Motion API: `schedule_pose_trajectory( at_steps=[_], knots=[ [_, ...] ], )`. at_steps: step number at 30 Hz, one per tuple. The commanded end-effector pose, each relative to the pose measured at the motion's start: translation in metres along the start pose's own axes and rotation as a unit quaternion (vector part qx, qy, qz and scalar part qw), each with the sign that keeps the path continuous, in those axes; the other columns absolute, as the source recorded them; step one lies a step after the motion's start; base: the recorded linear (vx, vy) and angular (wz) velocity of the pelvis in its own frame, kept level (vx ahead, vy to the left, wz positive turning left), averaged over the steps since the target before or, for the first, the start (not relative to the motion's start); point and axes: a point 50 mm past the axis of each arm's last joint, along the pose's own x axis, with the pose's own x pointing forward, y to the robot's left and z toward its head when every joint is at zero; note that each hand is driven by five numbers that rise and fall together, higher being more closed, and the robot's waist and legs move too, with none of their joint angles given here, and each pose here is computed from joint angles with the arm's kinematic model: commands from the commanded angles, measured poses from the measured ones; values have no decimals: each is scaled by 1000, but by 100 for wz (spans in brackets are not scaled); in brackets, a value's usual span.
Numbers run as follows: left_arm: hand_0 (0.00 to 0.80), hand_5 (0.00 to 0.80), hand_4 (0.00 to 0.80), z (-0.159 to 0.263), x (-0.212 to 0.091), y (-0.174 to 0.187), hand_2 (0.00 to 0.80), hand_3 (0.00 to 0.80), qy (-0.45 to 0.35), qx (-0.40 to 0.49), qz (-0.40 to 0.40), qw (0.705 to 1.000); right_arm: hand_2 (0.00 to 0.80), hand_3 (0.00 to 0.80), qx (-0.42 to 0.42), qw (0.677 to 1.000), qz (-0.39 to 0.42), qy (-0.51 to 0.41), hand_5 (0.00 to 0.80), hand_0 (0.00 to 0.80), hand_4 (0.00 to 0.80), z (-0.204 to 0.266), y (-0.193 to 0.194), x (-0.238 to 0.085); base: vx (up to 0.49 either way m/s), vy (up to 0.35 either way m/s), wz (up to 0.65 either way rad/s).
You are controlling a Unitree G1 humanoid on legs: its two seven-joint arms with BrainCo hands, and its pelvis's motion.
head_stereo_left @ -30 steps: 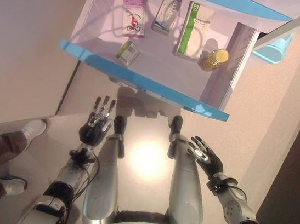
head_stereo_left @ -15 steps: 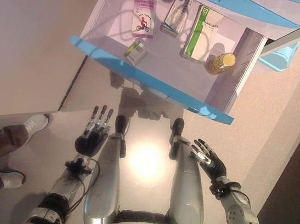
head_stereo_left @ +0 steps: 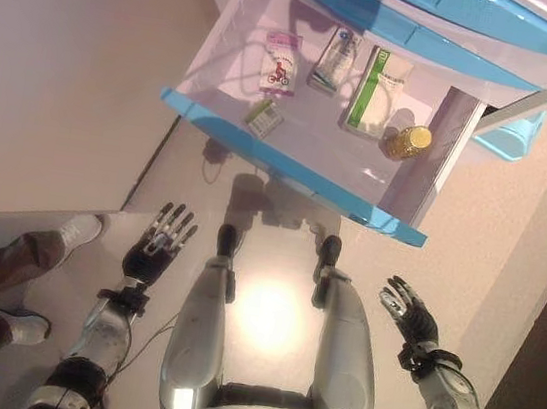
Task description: Open the drawer and pick up the medicine
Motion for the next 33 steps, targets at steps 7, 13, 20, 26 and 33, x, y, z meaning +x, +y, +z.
schedule_pose_trajectory(
  at_steps=[7,13,20,26,33],
  knots=[
    [0,0,0,14,-45,26,0,0,18,25,76,997,0,0,43,984,-164,-51,0,0,0,-4,-54,-37,45,-29,5],
    [0,0,0,17,-61,33,0,0,30,19,110,993,0,0,19,973,-192,-127,0,0,0,17,-68,-55,43,-32,5],
    [0,0,0,19,-78,36,0,0,32,14,130,991,0,0,-90,954,-112,-261,0,0,0,82,-51,-70,2,-1,1],
    [0,0,0,19,-85,39,0,0,35,14,137,990,0,0,-163,925,-60,-338,0,0,0,129,-44,-83,13,8,3],
    [0,0,0,16,-90,42,0,0,42,14,145,988,0,0,-254,886,-1,-389,0,0,0,170,-24,-92,26,14,3]
  ],
)
